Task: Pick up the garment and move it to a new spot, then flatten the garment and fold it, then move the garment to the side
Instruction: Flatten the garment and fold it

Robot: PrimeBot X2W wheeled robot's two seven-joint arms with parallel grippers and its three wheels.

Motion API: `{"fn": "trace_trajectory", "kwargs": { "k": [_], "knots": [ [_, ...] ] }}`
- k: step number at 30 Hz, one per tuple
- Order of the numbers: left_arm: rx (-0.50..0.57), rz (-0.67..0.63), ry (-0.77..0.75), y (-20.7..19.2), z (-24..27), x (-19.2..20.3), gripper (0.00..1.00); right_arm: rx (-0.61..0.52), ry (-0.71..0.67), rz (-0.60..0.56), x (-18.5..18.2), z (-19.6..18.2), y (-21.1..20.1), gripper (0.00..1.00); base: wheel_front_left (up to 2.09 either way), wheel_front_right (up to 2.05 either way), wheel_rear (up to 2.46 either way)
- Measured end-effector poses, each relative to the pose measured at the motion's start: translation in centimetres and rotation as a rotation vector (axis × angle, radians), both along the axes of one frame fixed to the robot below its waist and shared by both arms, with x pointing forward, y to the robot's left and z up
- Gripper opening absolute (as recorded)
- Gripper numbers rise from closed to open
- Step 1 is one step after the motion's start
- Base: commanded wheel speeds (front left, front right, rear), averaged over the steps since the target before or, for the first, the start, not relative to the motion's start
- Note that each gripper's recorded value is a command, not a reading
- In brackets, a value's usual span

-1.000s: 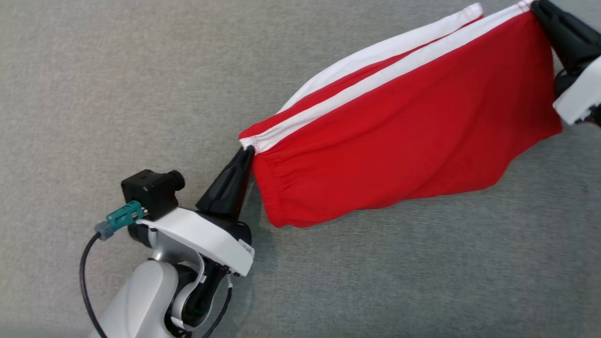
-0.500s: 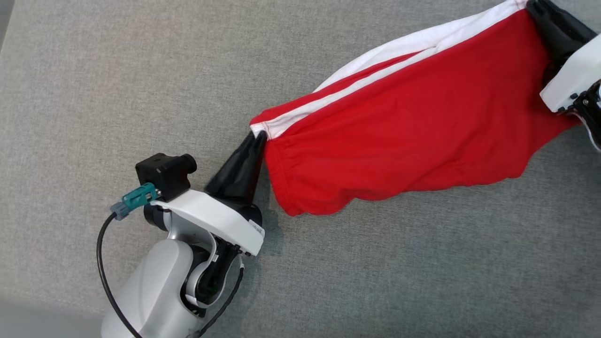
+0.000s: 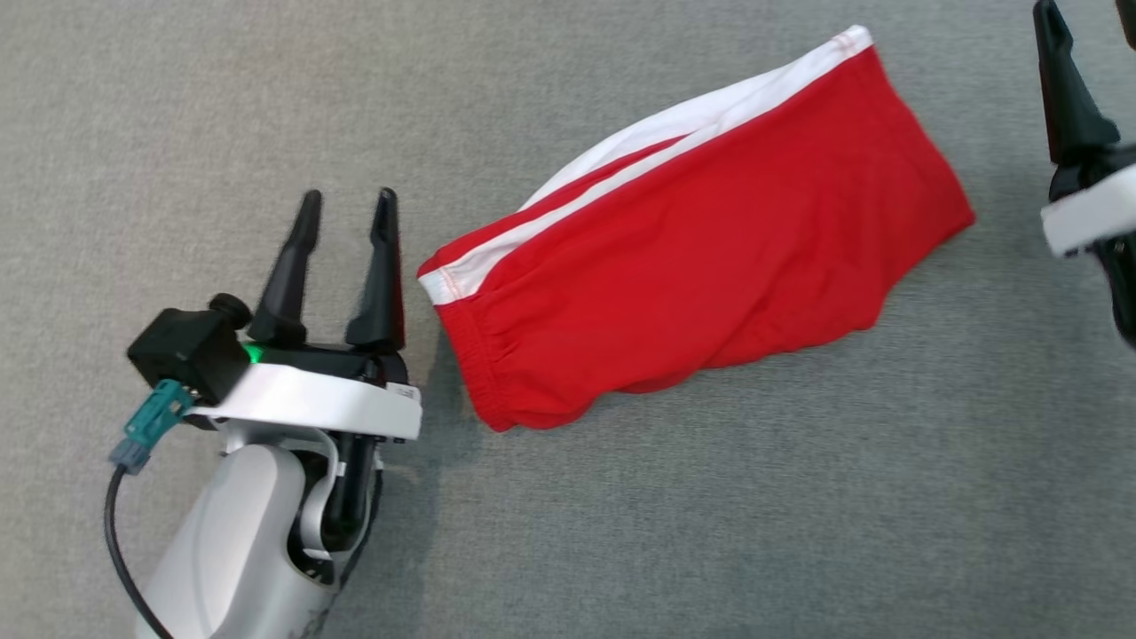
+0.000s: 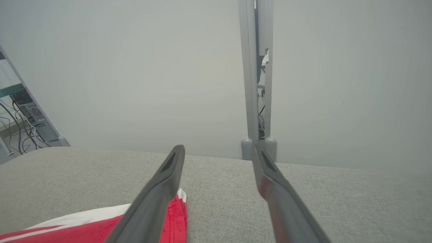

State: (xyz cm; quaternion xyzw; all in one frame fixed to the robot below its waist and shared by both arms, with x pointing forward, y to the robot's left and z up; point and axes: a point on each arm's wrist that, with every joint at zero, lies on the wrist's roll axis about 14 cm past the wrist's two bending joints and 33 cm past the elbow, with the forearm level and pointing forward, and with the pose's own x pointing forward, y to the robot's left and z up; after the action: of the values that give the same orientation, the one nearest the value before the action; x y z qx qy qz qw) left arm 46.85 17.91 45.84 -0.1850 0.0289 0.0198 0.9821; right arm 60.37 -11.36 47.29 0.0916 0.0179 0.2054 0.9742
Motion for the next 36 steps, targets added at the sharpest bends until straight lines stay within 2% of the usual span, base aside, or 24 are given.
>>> {"fn": "trace_trajectory", "kwargs": {
  "k": [7, 16, 29, 36],
  "knots": [
    [0.126, -0.009, -0.122, 0.2, 3.7, 0.5, 1.00, -0.036, -0.089, -0.075, -5.0, 1.6, -2.4, 1.00, 0.00, 0.00, 0.00],
    [0.211, -0.052, -0.101, -0.2, 2.8, -1.6, 1.00, -0.047, -0.050, -0.150, -10.1, 0.5, -4.5, 1.00, 0.00, 0.00, 0.00],
    [0.210, -0.050, -0.104, 0.0, 2.8, -2.3, 1.00, -0.044, -0.041, -0.163, -10.7, 0.6, -4.7, 1.00, 0.00, 0.00, 0.00],
    [0.219, -0.029, -0.099, 0.6, 2.8, -2.6, 1.00, -0.074, -0.006, -0.129, -8.6, 0.0, -3.8, 1.00, 0.00, 0.00, 0.00]
  ]
}}
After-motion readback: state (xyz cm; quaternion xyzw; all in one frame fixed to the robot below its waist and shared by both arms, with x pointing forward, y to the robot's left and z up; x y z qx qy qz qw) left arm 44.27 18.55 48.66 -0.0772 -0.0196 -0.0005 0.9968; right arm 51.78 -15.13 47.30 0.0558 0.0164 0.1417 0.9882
